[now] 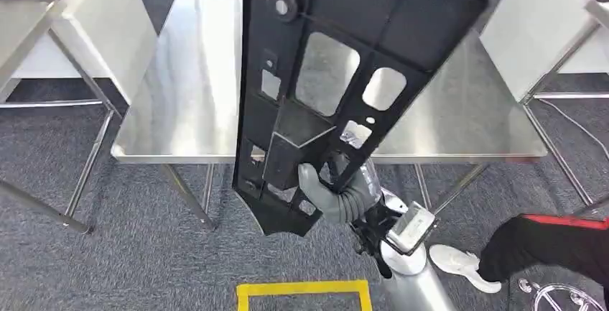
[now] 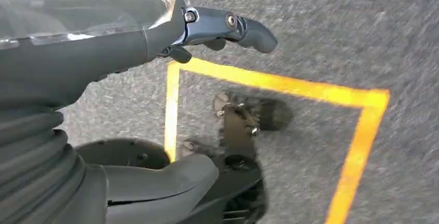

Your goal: Take the parts from the cabinet and place them on the table.

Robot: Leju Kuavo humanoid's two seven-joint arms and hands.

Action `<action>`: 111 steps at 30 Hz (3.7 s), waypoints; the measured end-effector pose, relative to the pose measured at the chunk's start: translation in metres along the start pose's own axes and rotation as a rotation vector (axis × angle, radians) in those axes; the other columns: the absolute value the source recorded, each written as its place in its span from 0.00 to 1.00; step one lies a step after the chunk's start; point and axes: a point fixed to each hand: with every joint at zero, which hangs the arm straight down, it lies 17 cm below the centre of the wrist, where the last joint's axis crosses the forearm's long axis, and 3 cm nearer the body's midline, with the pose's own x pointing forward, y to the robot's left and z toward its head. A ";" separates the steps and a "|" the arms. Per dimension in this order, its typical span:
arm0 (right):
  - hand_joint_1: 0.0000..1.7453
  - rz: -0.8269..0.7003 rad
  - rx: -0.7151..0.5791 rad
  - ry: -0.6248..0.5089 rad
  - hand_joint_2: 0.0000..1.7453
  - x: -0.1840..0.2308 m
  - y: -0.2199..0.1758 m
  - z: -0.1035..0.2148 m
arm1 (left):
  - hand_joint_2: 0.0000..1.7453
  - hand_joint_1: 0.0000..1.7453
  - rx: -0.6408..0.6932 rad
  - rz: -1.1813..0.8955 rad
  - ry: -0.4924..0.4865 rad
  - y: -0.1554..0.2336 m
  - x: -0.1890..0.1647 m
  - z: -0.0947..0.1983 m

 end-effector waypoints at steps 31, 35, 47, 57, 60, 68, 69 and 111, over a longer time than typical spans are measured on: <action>1.00 0.134 -0.033 0.055 1.00 -0.017 -0.010 -0.005 | 1.00 0.00 0.019 0.001 0.017 0.004 -0.004 0.000; 1.00 0.333 -0.060 0.125 1.00 -0.037 -0.027 -0.012 | 1.00 0.00 0.030 0.007 0.026 0.003 -0.004 0.000; 1.00 0.488 -0.135 0.200 1.00 -0.059 -0.050 -0.022 | 1.00 0.00 0.037 0.014 0.034 0.000 -0.006 0.001; 1.00 0.766 -0.251 0.326 1.00 -0.072 -0.092 -0.010 | 1.00 0.00 0.041 0.012 0.035 0.000 -0.007 0.001; 1.00 0.939 -0.255 0.432 1.00 -0.086 -0.111 0.002 | 1.00 0.00 0.041 0.011 0.033 -0.001 -0.006 0.001; 1.00 1.295 -0.236 0.694 1.00 -0.117 -0.155 0.044 | 1.00 0.00 0.045 0.008 0.043 0.000 -0.007 0.001; 1.00 1.297 -0.235 0.701 1.00 -0.119 -0.157 0.046 | 1.00 0.00 0.045 0.007 0.043 0.001 -0.007 0.001; 0.00 1.523 -0.329 1.493 0.00 -0.142 -0.353 0.248 | 0.00 0.00 0.011 -0.003 0.024 -0.010 -0.002 0.002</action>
